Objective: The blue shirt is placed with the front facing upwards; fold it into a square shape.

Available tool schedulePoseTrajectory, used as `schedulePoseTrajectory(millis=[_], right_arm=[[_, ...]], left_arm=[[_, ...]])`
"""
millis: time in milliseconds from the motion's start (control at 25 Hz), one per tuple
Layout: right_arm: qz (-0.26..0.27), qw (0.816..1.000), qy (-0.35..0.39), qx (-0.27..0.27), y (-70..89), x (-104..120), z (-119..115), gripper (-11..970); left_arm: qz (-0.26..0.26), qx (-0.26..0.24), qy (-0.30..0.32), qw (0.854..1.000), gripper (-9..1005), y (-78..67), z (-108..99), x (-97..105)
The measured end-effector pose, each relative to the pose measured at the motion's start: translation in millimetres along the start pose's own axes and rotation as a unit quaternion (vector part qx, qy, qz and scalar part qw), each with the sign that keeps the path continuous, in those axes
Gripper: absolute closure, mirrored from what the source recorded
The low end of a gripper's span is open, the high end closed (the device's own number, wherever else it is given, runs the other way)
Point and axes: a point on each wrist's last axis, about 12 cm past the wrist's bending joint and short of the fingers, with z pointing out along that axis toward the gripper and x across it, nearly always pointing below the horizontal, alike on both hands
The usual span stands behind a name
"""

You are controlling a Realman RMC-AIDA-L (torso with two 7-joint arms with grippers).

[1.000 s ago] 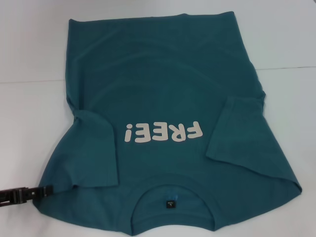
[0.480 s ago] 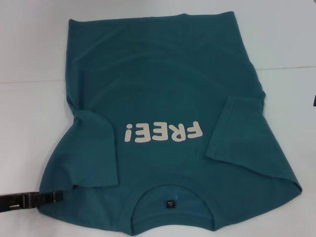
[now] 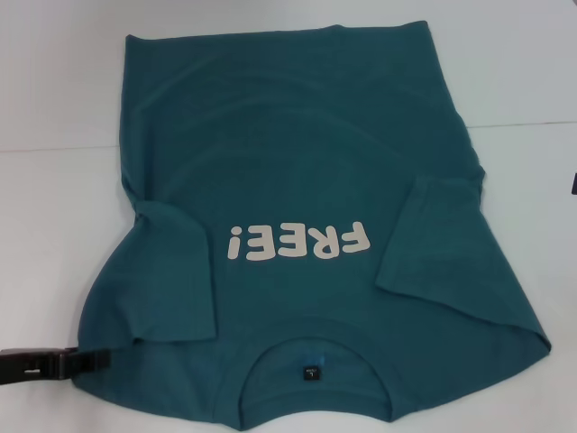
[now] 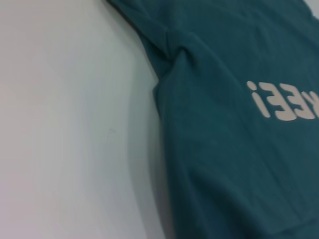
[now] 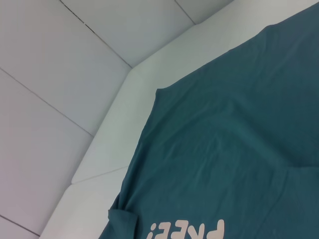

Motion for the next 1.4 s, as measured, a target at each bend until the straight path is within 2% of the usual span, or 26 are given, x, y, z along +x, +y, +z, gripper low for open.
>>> schedulePoseTrajectory(millis=[240, 680, 880, 1400], right_arm=[[0.01, 1.0, 0.0, -0.003, -1.3, 2.0, 0.7, 117], [0.015, 1.0, 0.001, -0.005, -1.4, 2.8, 1.3, 116], [0.014, 1.0, 0.003, -0.005, -1.3, 3.0, 1.8, 116], [0.016, 1.0, 0.006, -0.007, -1.5, 5.0, 0.0, 115]], left_arm=[[0.011, -0.017, 0.007, 1.0, 622, 0.7, 2.8, -4.1], [0.008, -0.019, -0.008, 1.0, 845, 0.7, -11.0, -5.3], [0.011, -0.014, -0.006, 1.0, 995, -1.1, -11.5, -5.9], [0.011, -0.031, -0.026, 0.999, 994, 2.0, -32.0, -15.8]])
